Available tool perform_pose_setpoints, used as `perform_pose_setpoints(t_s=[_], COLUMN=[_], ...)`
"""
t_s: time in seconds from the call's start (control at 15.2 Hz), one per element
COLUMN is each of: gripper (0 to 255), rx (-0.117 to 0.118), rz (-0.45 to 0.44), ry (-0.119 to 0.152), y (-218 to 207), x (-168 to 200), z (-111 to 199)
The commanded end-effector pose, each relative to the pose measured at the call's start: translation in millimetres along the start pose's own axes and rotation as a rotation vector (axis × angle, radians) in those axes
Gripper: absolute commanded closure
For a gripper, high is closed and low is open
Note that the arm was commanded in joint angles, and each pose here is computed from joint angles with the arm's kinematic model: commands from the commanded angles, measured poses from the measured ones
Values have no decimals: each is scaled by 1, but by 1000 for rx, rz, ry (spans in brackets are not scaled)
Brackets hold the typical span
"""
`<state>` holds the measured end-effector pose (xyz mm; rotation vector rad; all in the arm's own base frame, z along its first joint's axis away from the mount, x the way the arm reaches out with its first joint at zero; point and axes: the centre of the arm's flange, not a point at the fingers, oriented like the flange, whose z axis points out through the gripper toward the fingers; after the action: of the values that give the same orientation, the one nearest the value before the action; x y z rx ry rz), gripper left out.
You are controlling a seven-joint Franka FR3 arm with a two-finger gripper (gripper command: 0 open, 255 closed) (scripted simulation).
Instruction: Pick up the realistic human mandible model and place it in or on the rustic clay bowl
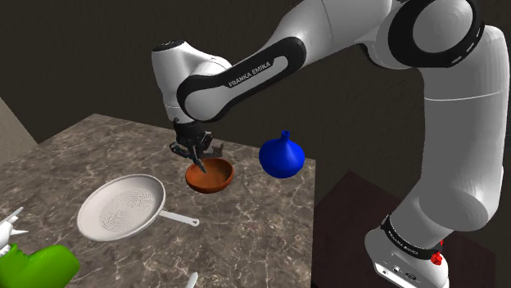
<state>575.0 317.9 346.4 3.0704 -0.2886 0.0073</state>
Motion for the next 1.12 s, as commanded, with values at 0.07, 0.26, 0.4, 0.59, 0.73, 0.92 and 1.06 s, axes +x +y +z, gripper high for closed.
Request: perform_pose_setpoints(t_s=[0.07, 0.26, 0.4, 0.59, 0.73, 0.92, 1.06], gripper=[255, 255, 255, 255, 255, 255, 255], rx=[-1, -1, -1, -1, -1, -1, -1], rz=[0, 0, 0, 0, 0, 0, 0], ry=[0, 0, 0, 0, 0, 0, 0], y=[-3, -4, -5, -6, -6, -6, -6], x=[13, 13, 13, 13, 13, 13, 13], z=[13, 28, 39, 54, 54, 54, 54])
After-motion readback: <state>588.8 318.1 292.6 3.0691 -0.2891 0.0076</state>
